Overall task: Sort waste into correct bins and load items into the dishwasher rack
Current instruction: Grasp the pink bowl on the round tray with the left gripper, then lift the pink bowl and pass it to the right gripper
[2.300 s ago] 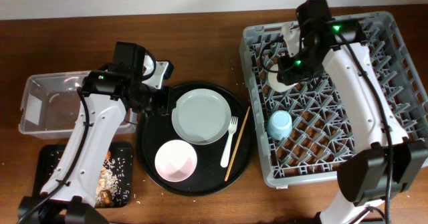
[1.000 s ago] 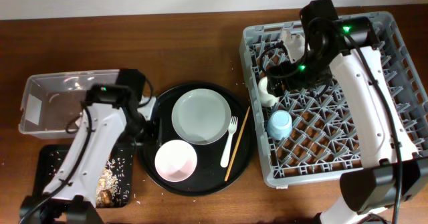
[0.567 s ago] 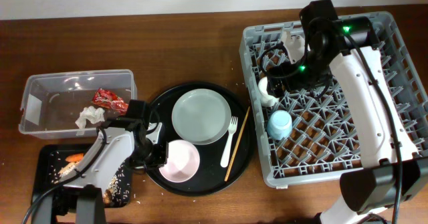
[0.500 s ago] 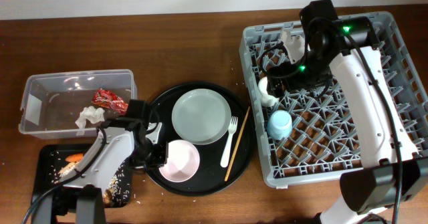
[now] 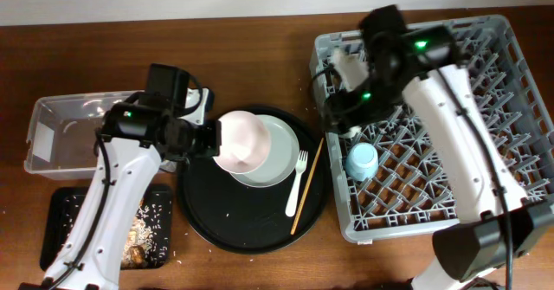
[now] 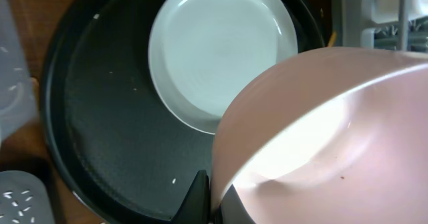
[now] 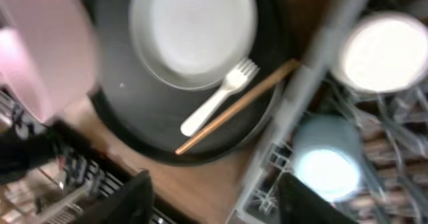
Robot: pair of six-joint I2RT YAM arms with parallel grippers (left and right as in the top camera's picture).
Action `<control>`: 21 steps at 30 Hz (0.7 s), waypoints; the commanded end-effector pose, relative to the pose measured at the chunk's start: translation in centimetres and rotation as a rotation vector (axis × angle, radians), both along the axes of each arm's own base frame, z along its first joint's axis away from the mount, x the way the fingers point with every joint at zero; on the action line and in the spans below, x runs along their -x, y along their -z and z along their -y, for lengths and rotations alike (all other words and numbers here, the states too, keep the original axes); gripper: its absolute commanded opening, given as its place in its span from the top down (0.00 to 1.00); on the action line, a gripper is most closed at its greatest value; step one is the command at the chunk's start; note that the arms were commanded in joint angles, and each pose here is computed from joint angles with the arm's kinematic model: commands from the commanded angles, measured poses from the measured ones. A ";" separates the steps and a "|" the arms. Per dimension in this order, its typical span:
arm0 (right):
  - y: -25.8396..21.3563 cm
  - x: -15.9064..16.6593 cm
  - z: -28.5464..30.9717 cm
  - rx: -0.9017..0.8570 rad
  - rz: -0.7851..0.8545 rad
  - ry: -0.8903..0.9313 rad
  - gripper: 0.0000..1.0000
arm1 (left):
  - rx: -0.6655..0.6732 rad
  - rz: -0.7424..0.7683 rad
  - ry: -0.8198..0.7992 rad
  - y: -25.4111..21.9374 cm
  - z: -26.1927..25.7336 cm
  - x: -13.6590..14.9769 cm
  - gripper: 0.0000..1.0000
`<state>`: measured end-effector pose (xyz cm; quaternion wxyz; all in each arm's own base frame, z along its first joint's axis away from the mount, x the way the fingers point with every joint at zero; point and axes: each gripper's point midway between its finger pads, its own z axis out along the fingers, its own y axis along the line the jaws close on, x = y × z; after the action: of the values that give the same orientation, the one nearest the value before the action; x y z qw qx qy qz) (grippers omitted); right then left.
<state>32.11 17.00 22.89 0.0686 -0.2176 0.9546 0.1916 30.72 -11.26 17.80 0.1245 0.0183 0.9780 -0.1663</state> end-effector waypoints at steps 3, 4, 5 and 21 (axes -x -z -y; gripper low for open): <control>-1.3 0.6 -5.5 -0.041 0.066 -0.009 0.46 | 0.024 -0.029 -0.033 -0.5 0.4 0.7 1.00; -1.3 0.7 -6.1 -0.026 0.083 -0.013 0.46 | 0.024 -0.038 -0.038 -0.5 0.4 0.8 1.00; -1.2 0.9 -6.6 -0.010 0.101 -0.030 0.47 | 0.023 -0.047 -0.044 -0.4 0.3 1.0 1.00; 1.8 1.2 -9.2 0.132 0.130 0.001 0.64 | 0.127 -0.111 0.038 -0.9 3.4 3.0 1.00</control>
<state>30.81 26.16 22.44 0.1318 -0.2395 0.9535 0.1265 27.85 -13.86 17.80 0.0651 0.0163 0.9756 -0.2092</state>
